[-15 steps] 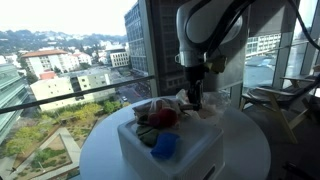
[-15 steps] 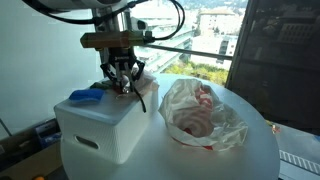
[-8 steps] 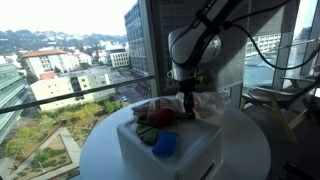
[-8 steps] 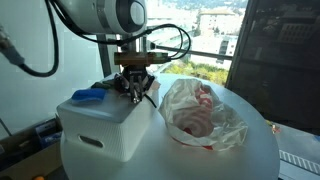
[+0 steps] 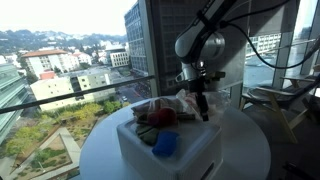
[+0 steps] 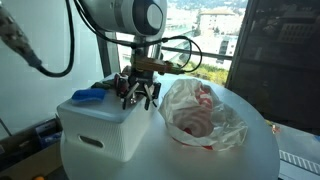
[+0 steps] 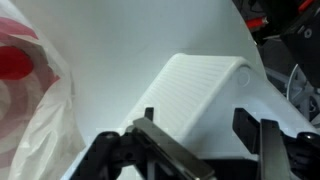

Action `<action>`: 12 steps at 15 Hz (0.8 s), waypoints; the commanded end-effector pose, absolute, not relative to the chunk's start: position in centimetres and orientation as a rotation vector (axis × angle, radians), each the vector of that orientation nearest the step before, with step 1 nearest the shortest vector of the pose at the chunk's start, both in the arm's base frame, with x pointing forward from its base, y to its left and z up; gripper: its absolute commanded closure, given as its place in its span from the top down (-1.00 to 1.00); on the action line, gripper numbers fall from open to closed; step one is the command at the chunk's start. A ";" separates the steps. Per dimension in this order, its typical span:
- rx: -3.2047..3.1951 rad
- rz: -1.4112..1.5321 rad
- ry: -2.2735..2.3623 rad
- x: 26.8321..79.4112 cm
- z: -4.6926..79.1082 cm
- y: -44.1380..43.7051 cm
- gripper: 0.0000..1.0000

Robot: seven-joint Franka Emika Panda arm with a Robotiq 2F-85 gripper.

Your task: Put the items in the plastic bag on top of the white storage container.

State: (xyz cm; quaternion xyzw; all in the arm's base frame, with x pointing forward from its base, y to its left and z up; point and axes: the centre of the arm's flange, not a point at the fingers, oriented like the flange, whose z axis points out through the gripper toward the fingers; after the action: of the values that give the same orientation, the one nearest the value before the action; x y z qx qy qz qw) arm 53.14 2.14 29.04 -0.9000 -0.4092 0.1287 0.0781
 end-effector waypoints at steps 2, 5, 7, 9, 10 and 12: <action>-2.737 0.213 -1.083 49.0 32.3 -1.8 1.00; -2.826 0.075 -0.926 48.3 33.6 -5.1 0.99; -2.900 -0.025 -0.852 48.7 34.3 -7.9 0.99; -2.989 -0.119 -0.775 49.6 35.2 -10.7 1.00; -3.038 -0.162 -0.742 51.0 35.7 -12.4 1.00; -3.132 -0.242 -0.687 51.8 36.2 -14.6 1.00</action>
State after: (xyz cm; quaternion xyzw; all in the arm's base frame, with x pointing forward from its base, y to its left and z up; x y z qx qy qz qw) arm 50.35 -12.19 35.35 -0.9674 -0.2488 -0.0444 0.0176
